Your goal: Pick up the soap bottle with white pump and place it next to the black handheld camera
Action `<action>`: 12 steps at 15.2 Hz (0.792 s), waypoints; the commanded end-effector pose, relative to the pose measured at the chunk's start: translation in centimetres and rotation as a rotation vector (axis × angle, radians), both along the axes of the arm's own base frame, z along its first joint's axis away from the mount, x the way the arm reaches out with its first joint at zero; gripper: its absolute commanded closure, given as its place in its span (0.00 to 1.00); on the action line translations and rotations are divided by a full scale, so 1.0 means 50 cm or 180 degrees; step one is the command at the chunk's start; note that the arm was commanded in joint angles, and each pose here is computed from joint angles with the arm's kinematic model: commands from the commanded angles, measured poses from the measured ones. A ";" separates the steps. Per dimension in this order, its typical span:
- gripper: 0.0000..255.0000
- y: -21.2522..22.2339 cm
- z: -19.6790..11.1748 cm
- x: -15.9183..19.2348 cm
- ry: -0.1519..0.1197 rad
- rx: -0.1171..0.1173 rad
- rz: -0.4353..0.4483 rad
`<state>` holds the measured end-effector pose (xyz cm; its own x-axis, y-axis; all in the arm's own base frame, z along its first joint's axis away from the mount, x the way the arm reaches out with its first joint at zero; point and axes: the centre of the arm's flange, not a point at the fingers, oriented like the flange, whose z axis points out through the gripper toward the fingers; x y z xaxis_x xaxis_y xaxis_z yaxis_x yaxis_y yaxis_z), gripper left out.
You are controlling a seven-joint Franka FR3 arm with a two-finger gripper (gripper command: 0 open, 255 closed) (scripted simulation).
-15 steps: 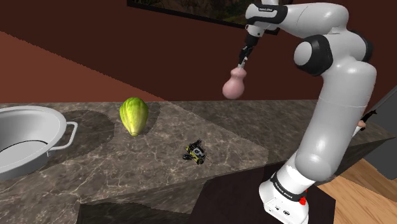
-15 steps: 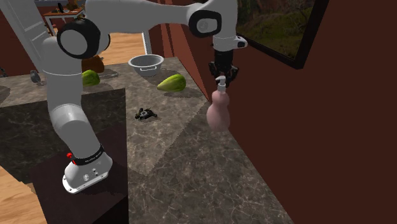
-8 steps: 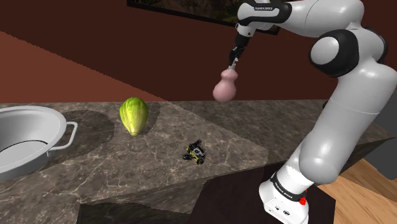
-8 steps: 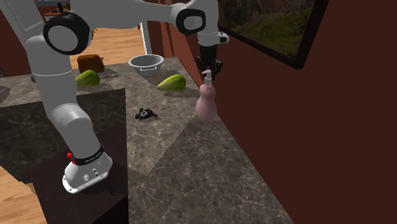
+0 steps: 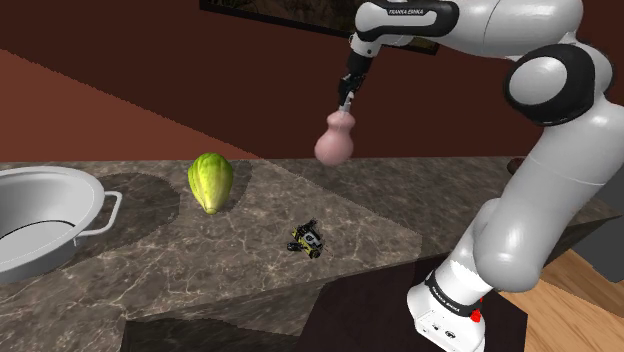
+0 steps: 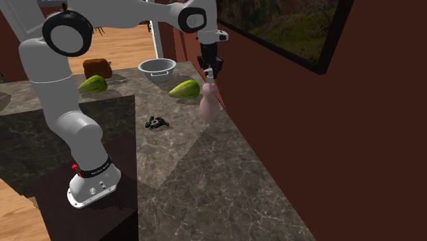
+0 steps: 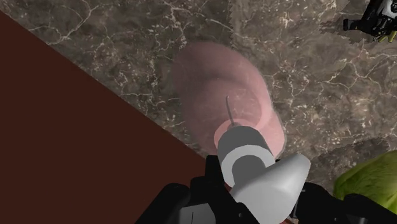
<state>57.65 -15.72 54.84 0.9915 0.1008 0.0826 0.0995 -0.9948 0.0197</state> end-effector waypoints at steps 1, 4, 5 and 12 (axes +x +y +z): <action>1.00 0.051 0.006 -0.001 -0.0006 -0.0002 -0.0005; 1.00 0.130 0.006 0.012 -0.0006 -0.0002 -0.0005; 1.00 0.156 0.006 0.016 -0.0006 -0.0002 -0.0005; 1.00 0.338 0.007 0.045 -0.0006 -0.0002 -0.0005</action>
<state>59.65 -0.11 55.15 0.9915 0.1006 0.0831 0.0992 -0.9949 0.0206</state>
